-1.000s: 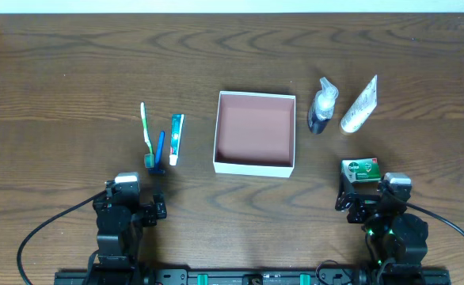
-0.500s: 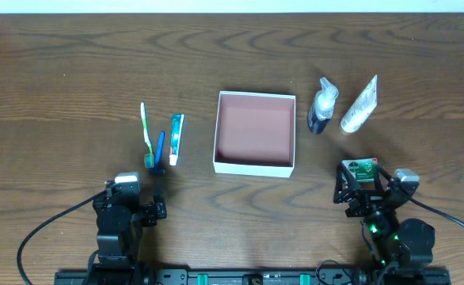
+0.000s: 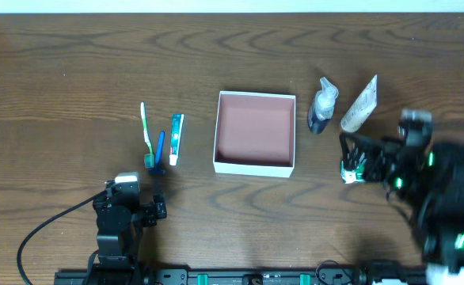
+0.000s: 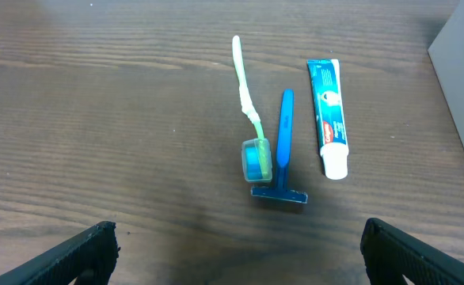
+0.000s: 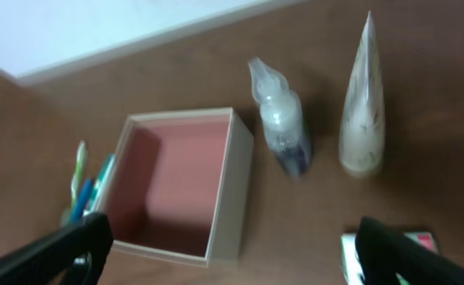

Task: Pack container
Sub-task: 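Reach right gripper to the blue-capped foam bottle and grasp it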

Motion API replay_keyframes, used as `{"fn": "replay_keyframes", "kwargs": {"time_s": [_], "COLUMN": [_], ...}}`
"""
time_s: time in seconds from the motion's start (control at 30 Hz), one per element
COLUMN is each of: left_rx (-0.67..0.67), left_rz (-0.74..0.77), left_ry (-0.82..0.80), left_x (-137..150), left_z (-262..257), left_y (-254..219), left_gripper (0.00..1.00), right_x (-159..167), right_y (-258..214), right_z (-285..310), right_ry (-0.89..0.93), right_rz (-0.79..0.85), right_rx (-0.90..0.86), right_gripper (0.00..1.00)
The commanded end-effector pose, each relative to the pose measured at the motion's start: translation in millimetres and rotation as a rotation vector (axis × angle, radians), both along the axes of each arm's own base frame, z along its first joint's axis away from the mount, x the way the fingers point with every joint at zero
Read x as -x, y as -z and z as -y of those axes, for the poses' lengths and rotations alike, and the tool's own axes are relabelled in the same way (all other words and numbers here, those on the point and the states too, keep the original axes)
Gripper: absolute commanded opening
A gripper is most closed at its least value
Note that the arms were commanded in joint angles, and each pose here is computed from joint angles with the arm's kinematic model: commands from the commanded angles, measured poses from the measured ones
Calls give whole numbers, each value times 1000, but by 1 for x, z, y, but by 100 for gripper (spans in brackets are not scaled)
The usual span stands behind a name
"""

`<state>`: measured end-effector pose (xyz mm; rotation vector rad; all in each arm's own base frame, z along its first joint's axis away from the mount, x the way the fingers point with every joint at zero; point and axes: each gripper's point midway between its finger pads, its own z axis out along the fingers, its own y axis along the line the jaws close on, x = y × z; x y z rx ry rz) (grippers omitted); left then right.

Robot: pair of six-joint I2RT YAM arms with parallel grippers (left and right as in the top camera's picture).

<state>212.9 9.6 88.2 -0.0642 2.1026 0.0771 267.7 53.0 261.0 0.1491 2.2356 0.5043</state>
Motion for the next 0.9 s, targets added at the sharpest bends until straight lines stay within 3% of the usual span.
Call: {"fn": "replay_keyframes", "kwargs": {"time_s": [0.0,0.13,0.37,0.53,0.87], "left_rx": [12,12,12,12,12], "left_rz": [-11,-11,-11,-11,-11], "left_ry": [-15,-15,-15,-15,-15], "left_x": [1,1,1,1,1], "left_z": [-1,-1,-1,-1,-1], "left_y": [7,7,7,7,7], "left_gripper": [98,98,98,98,98], "right_x": [-24,-55,-101,-125,-145], "right_y": [-14,-18,-4,25,86], "right_z": [-7,-16,-50,-45,-37], "right_ry": [-134,-186,-304,-224,-150], "right_rz": [-64,-193,-239,-301,-466], "right_rx": [121,133,219,329,322], "right_gripper": [99,99,99,99,92]}}
